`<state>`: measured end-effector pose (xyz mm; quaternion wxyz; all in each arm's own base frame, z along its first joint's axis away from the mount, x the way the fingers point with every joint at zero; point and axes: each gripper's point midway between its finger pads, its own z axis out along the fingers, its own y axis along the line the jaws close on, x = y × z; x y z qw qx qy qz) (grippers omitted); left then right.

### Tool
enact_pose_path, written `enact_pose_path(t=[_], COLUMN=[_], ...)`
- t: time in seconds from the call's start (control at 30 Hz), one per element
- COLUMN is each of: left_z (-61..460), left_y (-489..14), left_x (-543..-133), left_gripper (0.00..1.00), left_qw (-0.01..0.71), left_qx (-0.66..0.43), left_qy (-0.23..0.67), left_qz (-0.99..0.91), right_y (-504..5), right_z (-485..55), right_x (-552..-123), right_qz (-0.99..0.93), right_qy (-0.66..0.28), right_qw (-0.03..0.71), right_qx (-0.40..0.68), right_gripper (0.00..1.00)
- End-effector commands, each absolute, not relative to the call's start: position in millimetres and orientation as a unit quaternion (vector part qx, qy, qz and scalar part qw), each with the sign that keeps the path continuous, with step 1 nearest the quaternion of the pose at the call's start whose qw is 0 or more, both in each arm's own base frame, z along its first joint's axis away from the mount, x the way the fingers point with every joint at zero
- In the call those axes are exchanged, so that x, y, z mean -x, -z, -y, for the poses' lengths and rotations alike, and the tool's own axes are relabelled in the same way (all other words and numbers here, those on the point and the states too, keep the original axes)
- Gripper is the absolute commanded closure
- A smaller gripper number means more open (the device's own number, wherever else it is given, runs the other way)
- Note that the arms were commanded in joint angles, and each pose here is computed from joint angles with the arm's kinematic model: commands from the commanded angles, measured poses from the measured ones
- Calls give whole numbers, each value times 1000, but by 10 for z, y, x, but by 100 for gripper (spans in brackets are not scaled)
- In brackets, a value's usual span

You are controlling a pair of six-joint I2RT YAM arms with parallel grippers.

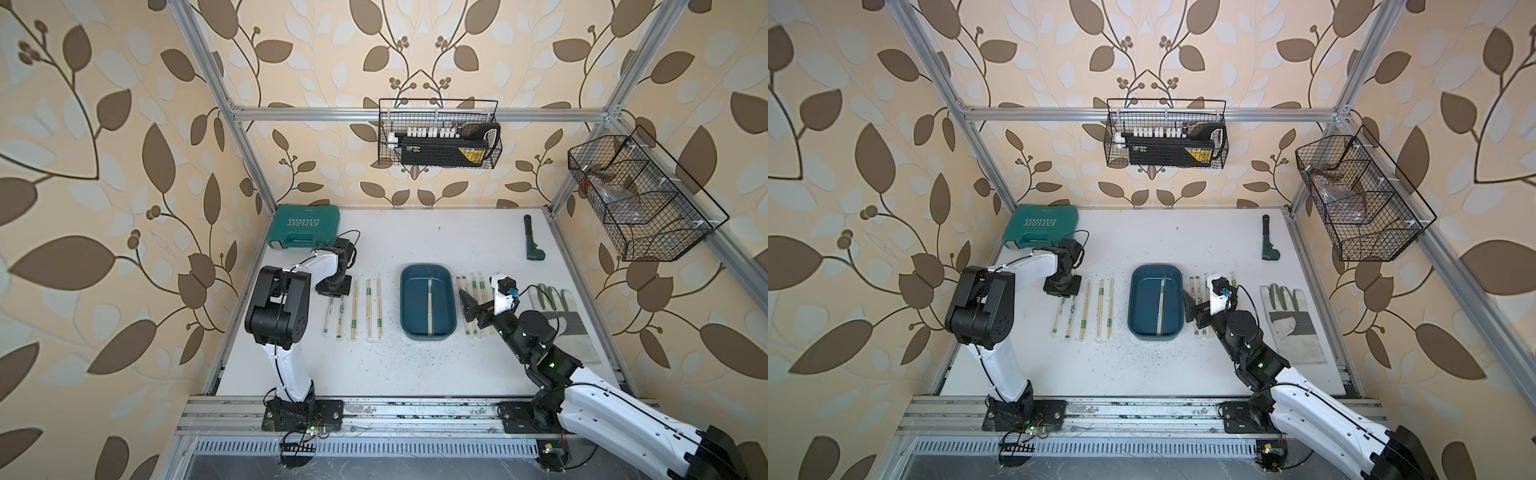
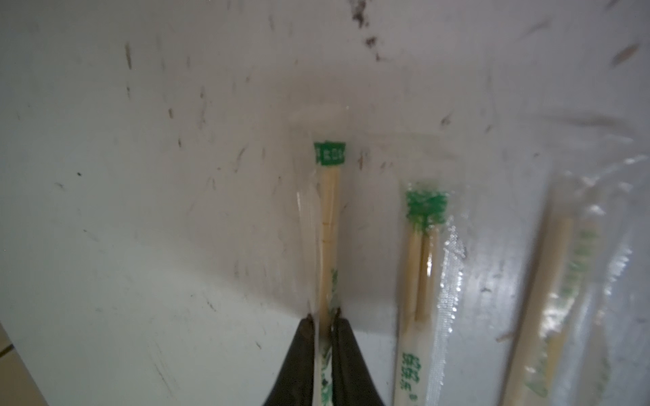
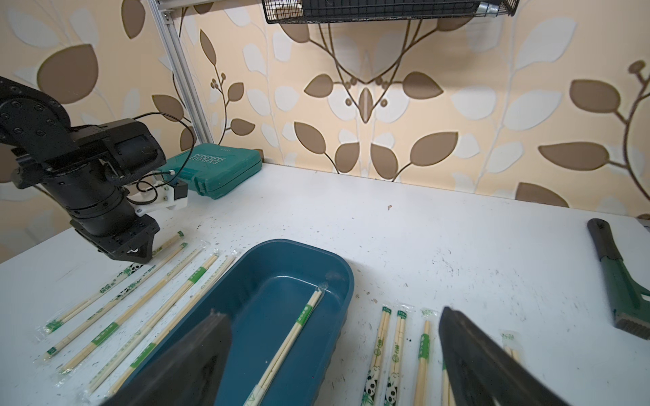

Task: Take the paired disposable chopsticks out of the storage box
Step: Place the paired disposable chopsticks at the center of the board.

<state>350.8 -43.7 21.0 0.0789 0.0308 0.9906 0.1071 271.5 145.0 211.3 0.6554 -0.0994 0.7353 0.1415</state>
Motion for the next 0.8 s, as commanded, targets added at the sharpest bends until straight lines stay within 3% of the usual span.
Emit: enact_pose_path(t=[0.0,0.1,0.17,0.33,0.47,0.63,0.77], left_z=[453,440,423,725,1605,2741,3245], left_y=[-313,-498,-671,-1320,-1759,-1718,-1416], left_x=[-3478,-3527,-3559,-3622,-3631,-3553,-3459], left_gripper=[79,58,51,50,44,41,41], left_qw=[76,93,105,161,222,217,181], left_qx=[-8,-2,3,-24,-84,-135,-157], left_qy=[-90,-93,-102,-116,-47,82,88], left_qz=[-993,-991,-989,-980,-970,-963,-967], right_y=[-2254,-2247,-2253,-2282,-2303,-2323,-2340], right_z=[-1486,-1490,-1487,-1435,-1255,-1108,-947], right_x=[-2719,-2721,-2724,-2717,-2742,-2688,-2634], right_qz=[-724,-724,-724,-725,-735,-723,-712], right_qy=[-155,-155,-153,-145,-111,-102,-91], right_qw=[666,665,666,667,667,683,696], right_qx=[95,96,97,89,53,26,-5], right_gripper=[5,5,5,5,5,8,8])
